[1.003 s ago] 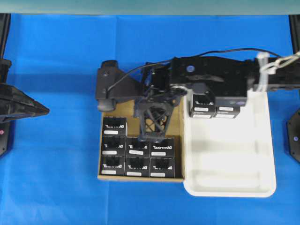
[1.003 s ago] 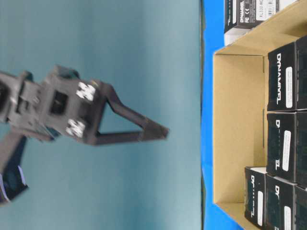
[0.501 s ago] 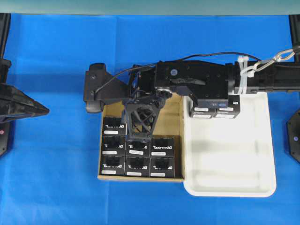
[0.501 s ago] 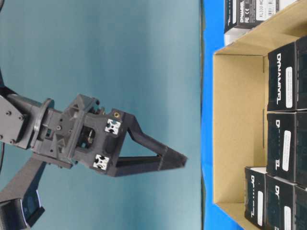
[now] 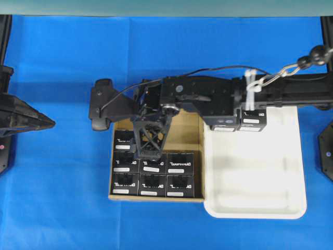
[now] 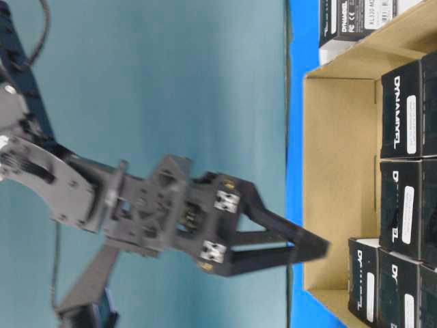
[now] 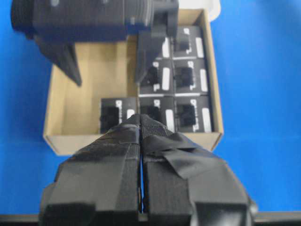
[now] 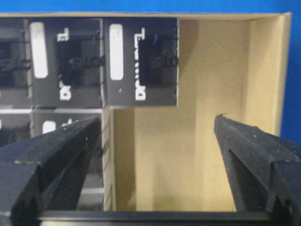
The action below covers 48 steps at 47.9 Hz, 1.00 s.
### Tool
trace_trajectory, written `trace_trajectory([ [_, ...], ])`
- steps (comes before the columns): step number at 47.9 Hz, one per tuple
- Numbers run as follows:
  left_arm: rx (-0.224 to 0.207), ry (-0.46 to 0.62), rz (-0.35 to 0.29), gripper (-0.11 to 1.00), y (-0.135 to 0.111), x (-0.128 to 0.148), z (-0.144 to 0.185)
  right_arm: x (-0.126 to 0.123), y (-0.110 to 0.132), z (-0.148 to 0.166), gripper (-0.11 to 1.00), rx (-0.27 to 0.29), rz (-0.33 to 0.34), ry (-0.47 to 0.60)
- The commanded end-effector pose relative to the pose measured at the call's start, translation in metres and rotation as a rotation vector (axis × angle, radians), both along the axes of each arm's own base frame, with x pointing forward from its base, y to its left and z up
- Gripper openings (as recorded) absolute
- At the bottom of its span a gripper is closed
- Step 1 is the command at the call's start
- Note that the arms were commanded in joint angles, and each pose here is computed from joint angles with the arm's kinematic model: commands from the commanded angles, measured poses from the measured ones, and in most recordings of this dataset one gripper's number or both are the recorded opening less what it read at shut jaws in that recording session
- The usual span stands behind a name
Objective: Pick the box from inside the cardboard box.
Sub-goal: 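Lower the open right gripper around the top-right black box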
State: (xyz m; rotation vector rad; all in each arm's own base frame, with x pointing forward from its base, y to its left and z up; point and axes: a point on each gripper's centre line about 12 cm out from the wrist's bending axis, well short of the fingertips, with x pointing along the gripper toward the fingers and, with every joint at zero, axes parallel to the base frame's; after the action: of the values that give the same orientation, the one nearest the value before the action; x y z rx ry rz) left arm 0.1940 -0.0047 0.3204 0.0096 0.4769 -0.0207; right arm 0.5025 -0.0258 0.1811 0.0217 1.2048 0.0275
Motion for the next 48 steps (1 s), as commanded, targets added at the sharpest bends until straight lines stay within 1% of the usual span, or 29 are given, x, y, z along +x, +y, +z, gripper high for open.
trace_trajectory([
  [1,0.001,-0.028,-0.001,-0.05,0.000,0.002,0.011,0.006,0.001,-0.003,0.97,0.003,-0.001,-0.008],
  [11,-0.001,-0.026,-0.002,-0.05,0.000,0.002,0.010,0.017,0.000,-0.014,0.97,0.006,-0.008,-0.003],
  [18,0.001,-0.025,-0.001,-0.05,0.000,0.002,0.009,0.025,-0.002,-0.016,0.97,0.007,-0.014,-0.004],
  [35,0.001,-0.020,-0.002,-0.05,0.000,0.002,0.008,0.029,-0.002,-0.027,0.97,0.009,-0.013,0.019],
  [42,0.002,-0.022,-0.003,-0.05,0.000,0.002,0.008,0.030,-0.005,-0.025,0.97,0.011,-0.013,0.043],
  [48,0.002,-0.020,-0.003,-0.05,0.000,0.002,0.008,0.035,-0.005,-0.024,0.97,0.011,-0.010,0.043],
])
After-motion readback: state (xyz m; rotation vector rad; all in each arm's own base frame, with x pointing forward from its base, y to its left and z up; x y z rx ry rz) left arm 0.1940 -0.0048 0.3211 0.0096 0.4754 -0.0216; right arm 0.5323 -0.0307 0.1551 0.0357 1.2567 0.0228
